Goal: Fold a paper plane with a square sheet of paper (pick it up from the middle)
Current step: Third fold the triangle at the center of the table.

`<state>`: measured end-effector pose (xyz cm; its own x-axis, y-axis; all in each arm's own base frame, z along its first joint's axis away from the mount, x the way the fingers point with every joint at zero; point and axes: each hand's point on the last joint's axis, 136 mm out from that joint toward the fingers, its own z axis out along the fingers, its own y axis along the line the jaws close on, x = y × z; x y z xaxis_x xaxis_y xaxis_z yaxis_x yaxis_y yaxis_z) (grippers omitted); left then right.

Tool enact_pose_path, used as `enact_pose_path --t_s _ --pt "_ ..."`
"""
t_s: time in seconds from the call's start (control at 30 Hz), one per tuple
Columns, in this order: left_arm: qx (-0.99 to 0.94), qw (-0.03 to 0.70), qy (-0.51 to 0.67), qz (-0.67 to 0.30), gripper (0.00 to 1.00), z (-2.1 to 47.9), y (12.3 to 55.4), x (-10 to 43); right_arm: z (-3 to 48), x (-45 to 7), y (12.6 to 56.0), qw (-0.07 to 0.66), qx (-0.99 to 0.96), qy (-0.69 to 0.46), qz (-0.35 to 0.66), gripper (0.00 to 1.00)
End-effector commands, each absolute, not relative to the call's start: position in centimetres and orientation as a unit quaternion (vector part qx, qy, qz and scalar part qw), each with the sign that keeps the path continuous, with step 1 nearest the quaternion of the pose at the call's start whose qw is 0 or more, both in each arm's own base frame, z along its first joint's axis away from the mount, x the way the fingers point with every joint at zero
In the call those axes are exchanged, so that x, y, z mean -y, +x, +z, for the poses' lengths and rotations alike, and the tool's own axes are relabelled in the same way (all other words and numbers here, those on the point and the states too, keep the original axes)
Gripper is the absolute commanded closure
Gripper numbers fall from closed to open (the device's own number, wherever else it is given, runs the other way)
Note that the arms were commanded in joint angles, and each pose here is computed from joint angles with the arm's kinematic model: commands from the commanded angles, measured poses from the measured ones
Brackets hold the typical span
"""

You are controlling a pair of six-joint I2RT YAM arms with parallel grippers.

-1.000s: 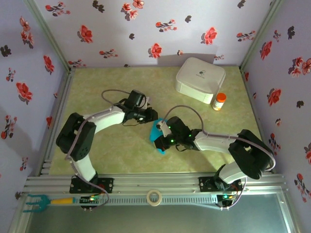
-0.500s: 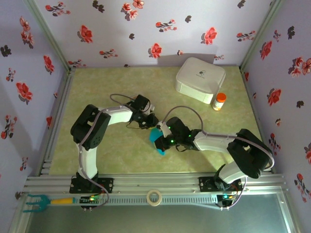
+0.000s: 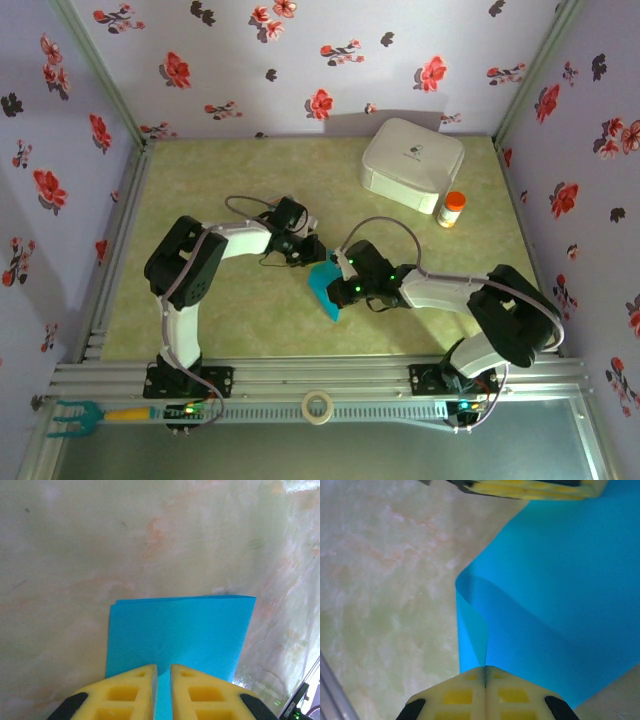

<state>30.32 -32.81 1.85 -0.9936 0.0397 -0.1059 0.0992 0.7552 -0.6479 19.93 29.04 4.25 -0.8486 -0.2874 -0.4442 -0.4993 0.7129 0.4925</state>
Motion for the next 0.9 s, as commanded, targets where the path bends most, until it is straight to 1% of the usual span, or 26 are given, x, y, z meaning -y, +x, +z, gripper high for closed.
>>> enact_pose_path --t_s 0.0,0.37,0.87 --pt "-0.95 0.014 0.024 -0.312 0.84 -0.05 28.59 31.26 3.36 -27.69 21.37 0.177 -0.931 -0.188 0.258 1.0" --pt "-0.95 0.018 0.021 -0.311 0.85 0.21 28.54 31.04 2.85 -26.98 21.94 0.177 -0.941 -0.179 0.227 1.0" --pt "-0.949 0.021 0.02 -0.313 0.85 0.57 28.66 31.16 2.54 -27.32 21.69 0.162 -0.942 -0.184 0.231 1.0"
